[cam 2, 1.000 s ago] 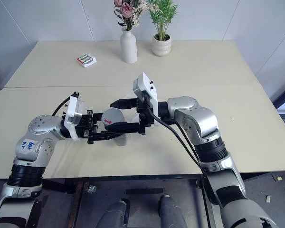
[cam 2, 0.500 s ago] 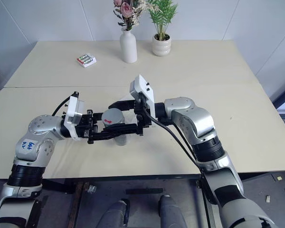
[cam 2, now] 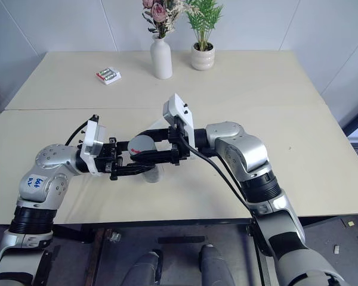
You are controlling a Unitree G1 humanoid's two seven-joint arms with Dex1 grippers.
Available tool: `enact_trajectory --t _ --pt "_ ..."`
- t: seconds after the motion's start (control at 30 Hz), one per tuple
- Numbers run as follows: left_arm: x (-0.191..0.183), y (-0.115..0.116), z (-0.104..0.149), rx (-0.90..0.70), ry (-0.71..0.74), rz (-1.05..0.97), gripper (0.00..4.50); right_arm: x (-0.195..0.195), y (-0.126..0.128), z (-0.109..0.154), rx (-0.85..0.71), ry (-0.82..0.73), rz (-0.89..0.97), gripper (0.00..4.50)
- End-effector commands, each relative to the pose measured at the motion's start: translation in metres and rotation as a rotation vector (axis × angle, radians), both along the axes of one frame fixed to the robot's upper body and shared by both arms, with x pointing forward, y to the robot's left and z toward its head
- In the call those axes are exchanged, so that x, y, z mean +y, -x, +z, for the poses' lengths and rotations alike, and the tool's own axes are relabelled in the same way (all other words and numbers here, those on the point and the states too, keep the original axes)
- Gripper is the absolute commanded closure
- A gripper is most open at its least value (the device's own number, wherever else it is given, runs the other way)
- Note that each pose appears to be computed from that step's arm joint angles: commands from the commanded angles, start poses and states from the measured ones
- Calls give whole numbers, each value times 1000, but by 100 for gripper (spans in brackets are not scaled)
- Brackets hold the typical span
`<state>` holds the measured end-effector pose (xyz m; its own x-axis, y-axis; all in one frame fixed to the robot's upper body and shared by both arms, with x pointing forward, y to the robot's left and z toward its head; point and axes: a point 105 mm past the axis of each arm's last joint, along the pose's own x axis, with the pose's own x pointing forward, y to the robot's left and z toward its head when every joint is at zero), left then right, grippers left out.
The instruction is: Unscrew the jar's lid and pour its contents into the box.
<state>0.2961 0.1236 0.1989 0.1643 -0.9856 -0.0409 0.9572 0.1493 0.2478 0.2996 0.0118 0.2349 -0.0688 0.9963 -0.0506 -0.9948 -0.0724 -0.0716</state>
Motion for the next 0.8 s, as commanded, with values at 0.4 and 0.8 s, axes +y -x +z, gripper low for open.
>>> enact_trajectory --t 0.4,0.8 --pt "0 9 6 -40 -8 -22 215 1 5 58 24 -219 42 161" --pt "2 10 5 -40 -16 -16 215 -47 -34 56 -76 -176 -213 161"
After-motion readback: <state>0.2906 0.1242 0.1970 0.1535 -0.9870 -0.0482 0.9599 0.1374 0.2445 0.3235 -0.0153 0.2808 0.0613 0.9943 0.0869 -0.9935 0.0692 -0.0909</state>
